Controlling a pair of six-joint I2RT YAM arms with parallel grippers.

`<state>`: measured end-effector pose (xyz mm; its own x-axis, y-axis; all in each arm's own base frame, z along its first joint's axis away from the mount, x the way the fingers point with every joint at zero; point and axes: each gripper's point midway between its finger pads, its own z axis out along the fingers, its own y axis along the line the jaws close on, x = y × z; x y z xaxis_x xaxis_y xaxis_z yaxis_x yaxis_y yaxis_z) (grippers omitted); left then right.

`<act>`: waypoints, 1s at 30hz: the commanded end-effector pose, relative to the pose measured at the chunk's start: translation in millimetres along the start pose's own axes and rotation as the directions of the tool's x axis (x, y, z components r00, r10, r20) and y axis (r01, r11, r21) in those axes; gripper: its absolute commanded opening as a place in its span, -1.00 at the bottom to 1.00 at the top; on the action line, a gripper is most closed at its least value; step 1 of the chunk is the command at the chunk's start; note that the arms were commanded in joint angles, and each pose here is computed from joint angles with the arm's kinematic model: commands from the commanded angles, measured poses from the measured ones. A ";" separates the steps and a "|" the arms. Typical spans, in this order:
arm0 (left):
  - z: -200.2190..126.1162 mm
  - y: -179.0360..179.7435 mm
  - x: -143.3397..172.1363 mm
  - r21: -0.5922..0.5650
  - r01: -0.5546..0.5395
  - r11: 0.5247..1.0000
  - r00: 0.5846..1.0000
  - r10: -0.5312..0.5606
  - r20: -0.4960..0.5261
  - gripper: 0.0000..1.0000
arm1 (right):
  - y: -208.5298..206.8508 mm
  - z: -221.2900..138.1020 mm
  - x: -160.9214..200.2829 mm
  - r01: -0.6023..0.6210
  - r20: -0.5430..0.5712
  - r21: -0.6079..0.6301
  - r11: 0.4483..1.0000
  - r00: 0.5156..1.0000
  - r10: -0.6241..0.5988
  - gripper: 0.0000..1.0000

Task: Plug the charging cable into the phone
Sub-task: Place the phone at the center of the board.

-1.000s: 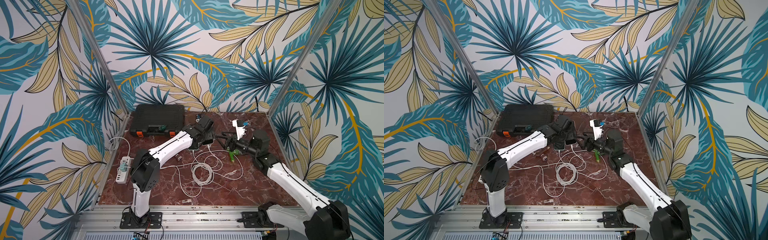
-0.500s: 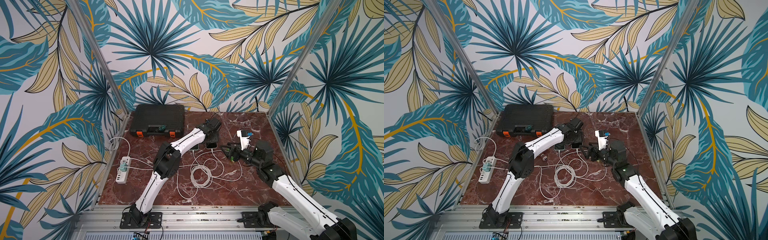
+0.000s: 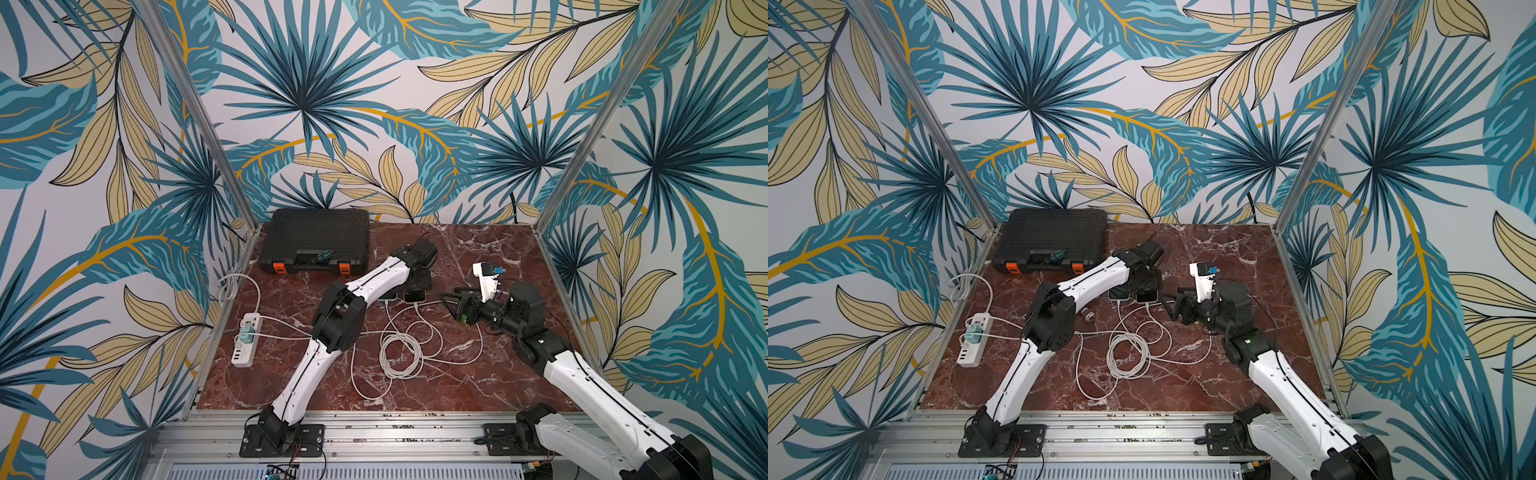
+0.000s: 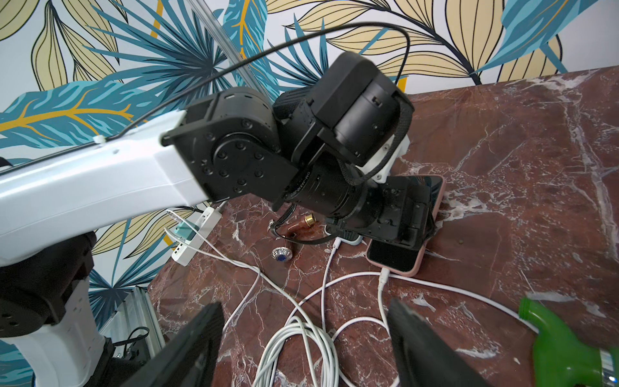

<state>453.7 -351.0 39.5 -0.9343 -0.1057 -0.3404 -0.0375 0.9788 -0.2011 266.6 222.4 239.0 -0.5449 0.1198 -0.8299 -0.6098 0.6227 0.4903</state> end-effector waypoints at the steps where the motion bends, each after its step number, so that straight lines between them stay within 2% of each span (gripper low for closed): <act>1: -9.3 -4.2 -13.3 0.014 -0.016 1.000 0.999 0.015 0.030 -0.94 | -2.1 1.1 8.2 -0.006 -0.010 -0.009 1.000 1.000 0.006 0.66; 4: -7.3 -3.4 -14.9 0.014 -0.010 1.000 0.999 0.009 0.031 -0.88 | -2.6 1.8 9.2 -0.007 -0.013 -0.010 1.000 1.000 0.007 0.66; 6: -6.4 -3.4 -16.5 0.017 -0.006 1.000 0.999 0.005 0.032 -0.71 | -2.4 2.1 9.2 -0.008 -0.015 -0.012 1.000 1.000 0.007 0.66; 8: -5.0 -4.1 -17.3 0.025 -0.004 1.000 1.000 0.003 0.028 -0.43 | -1.9 2.0 9.1 -0.007 -0.015 -0.014 1.000 1.000 0.007 0.66; 13: -3.0 -4.5 -18.9 0.036 -0.005 0.999 1.000 0.004 0.020 0.56 | -2.8 1.6 8.5 -0.005 -0.013 -0.007 1.000 1.000 0.005 0.68; 16: -7.1 -6.3 -22.0 0.044 -0.010 0.999 1.000 0.009 0.026 0.98 | -4.1 1.6 8.2 -0.004 -0.010 0.001 1.000 1.000 0.004 0.70; 19: -22.7 -14.3 -31.5 0.073 -0.020 0.997 0.999 0.017 0.052 1.00 | -6.9 -0.4 4.1 0.000 0.004 0.026 1.000 1.000 0.000 0.93; 21: -43.9 -21.2 -42.3 0.101 -0.033 0.994 0.996 0.024 0.090 1.00 | -8.0 -2.3 -1.1 0.009 0.023 0.043 0.999 1.000 -0.010 0.98; 23: -70.8 -26.8 -51.8 0.127 -0.057 0.990 0.991 0.041 0.127 1.00 | -10.3 -4.3 -8.2 0.017 0.044 0.071 0.997 0.999 -0.020 0.98; 24: -106.3 -29.9 -61.5 0.143 -0.073 0.987 0.982 0.046 0.183 1.00 | -11.9 -6.3 -13.8 0.020 0.063 0.090 0.996 0.998 -0.026 0.98; 26: -161.2 -27.4 -68.8 0.103 -0.136 0.985 0.940 0.095 0.328 1.00 | -17.2 -12.9 -28.3 0.026 0.127 0.144 0.989 0.991 -0.044 0.98; 27: -203.4 -23.7 -69.3 0.074 -0.179 0.981 0.891 0.130 0.435 1.00 | -19.9 -18.4 -37.2 0.031 0.167 0.176 0.984 0.984 -0.061 0.99; 28: -231.6 -17.4 -60.4 0.025 -0.231 0.973 0.831 0.184 0.525 1.00 | -27.2 -24.5 -45.3 0.032 0.207 0.232 0.972 0.975 -0.081 0.99; 30: -287.8 -3.3 -42.4 -0.057 -0.324 0.945 0.651 0.266 0.711 1.00 | -50.3 -39.1 -56.6 0.021 0.270 0.381 0.924 0.954 -0.133 0.99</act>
<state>426.6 -317.5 179.6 -0.7533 0.0413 -0.6564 0.1595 0.9797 -0.1215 288.8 187.8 253.2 -0.4255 0.1998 -0.8826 -0.4861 0.7722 0.4091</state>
